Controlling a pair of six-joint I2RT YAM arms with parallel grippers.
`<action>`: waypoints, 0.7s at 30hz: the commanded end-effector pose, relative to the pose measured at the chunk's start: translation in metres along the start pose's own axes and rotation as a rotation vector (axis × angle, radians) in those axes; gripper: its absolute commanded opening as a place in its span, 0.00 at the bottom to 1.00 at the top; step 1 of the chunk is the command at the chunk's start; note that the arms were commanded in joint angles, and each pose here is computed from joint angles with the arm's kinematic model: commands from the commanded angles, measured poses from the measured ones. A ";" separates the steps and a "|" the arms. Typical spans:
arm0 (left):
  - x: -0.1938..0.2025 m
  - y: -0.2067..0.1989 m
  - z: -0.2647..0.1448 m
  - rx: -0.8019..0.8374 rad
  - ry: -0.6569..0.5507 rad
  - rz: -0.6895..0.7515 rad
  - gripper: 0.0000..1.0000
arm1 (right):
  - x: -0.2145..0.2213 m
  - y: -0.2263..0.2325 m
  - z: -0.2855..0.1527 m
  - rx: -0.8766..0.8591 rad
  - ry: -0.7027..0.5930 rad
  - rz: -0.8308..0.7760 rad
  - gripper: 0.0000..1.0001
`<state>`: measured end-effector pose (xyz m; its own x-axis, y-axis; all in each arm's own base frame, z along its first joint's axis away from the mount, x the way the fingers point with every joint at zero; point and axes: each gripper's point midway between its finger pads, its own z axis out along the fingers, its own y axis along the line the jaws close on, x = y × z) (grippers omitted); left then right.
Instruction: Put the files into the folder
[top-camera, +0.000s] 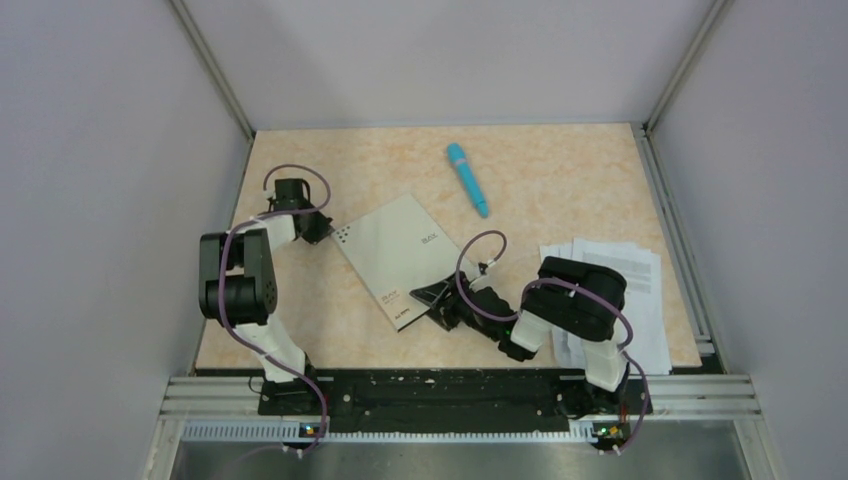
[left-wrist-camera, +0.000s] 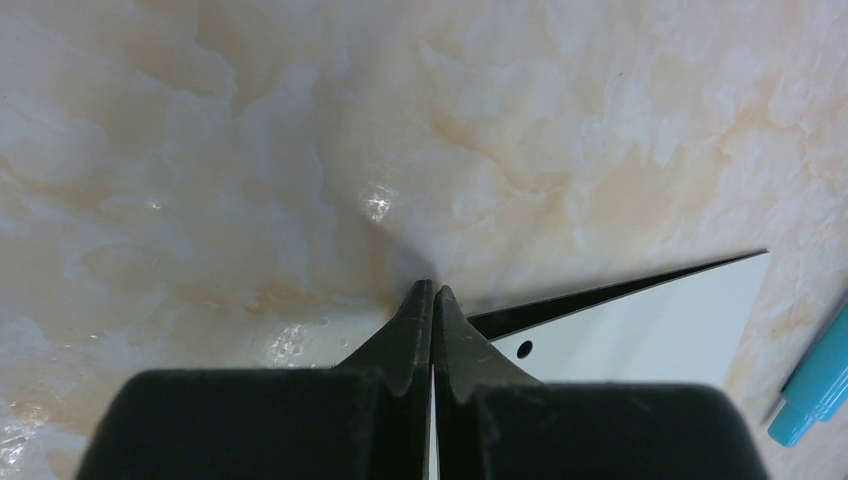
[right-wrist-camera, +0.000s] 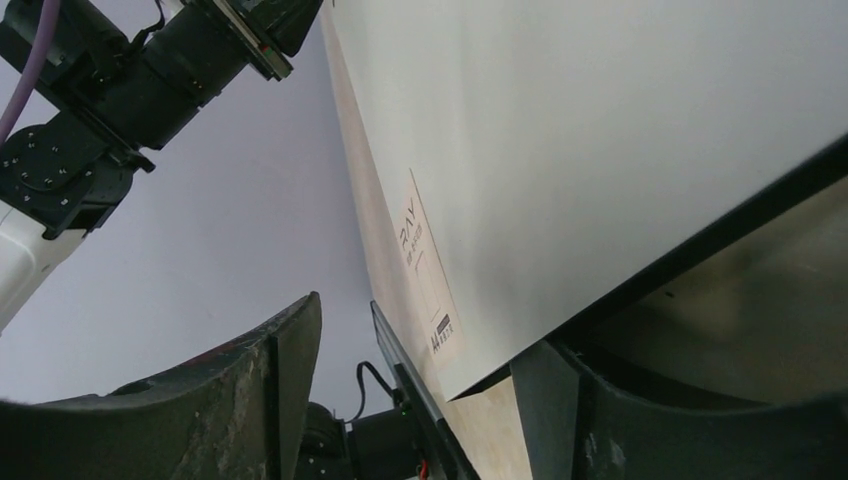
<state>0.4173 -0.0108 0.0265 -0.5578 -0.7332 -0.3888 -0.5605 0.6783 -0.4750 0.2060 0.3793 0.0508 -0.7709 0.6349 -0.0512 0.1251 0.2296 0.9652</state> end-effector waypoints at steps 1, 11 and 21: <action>0.042 0.016 -0.008 -0.042 0.137 -0.005 0.00 | -0.011 0.008 0.012 -0.040 -0.055 -0.066 0.63; 0.041 0.008 -0.019 -0.007 0.141 -0.027 0.03 | -0.015 0.010 0.016 -0.044 -0.078 -0.238 0.23; 0.011 -0.021 -0.080 0.056 0.038 -0.073 0.64 | -0.009 0.030 0.010 0.007 -0.113 -0.513 0.00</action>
<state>0.3982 -0.0139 0.0607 -0.5280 -0.7665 -0.3657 -0.5742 0.6394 -0.5112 0.2153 0.3809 0.0530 -0.7400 0.5644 -0.3660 -0.1175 0.4273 0.8965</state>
